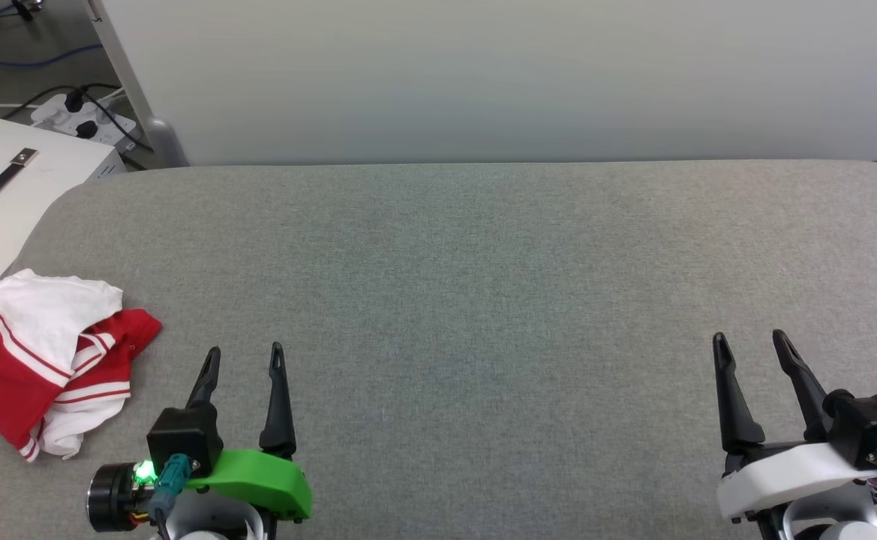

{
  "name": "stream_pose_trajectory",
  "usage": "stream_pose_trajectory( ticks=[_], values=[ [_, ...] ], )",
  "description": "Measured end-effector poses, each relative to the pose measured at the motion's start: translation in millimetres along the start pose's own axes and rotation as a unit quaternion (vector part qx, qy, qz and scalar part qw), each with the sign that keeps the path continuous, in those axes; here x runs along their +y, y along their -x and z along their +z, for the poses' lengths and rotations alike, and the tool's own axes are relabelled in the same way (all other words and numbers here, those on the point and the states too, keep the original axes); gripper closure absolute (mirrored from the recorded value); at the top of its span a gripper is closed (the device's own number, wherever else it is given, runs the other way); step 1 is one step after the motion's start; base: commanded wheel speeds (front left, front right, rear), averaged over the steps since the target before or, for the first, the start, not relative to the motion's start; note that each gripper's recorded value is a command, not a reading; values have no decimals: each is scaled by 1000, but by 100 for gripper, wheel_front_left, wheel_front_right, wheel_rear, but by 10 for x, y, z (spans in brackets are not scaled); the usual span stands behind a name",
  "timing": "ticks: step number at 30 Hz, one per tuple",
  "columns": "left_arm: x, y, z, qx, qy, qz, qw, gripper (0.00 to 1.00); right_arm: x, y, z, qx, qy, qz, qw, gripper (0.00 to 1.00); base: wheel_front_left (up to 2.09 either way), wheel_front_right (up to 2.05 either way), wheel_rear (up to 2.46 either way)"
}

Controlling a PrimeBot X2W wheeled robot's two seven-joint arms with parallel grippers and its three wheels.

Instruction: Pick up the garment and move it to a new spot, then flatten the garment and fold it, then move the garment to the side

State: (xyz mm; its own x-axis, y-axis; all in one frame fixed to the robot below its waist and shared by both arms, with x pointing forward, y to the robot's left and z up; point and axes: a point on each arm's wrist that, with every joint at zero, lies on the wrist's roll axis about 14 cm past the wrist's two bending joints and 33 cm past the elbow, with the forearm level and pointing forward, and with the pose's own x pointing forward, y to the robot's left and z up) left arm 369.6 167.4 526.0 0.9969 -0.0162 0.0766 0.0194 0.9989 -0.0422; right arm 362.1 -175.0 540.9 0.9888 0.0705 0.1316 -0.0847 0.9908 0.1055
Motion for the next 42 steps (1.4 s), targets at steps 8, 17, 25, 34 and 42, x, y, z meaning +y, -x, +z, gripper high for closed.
stream_pose_trajectory(
  ticks=[8, 17, 25, 34, 42],
  values=[
    [-17, 2, 2, -5, -1, -2, 1000, 0, -11, 34, -15, -2, -2, -2, 1000, 0, 0, 0, 0],
    [-17, 8, -9, -8, 0, 0, 1000, 0, -13, 42, 2, -10, -4, -3, 1000, 0, 0, 0, 0],
    [-36, 17, 0, -14, 1, -2, 1000, 0, -25, 83, -5, -13, -7, -5, 1000, 0, 0, 0, 0],
    [-49, 22, -21, -17, 10, -3, 1000, 0, -33, 96, -8, -18, -12, -7, 1000, 0, 0, 0, 0],
    [-61, 30, -49, -16, 10, -5, 1000, 0, -39, 109, -7, -23, -16, -9, 1000, 0, 0, 0, 0]
  ],
)
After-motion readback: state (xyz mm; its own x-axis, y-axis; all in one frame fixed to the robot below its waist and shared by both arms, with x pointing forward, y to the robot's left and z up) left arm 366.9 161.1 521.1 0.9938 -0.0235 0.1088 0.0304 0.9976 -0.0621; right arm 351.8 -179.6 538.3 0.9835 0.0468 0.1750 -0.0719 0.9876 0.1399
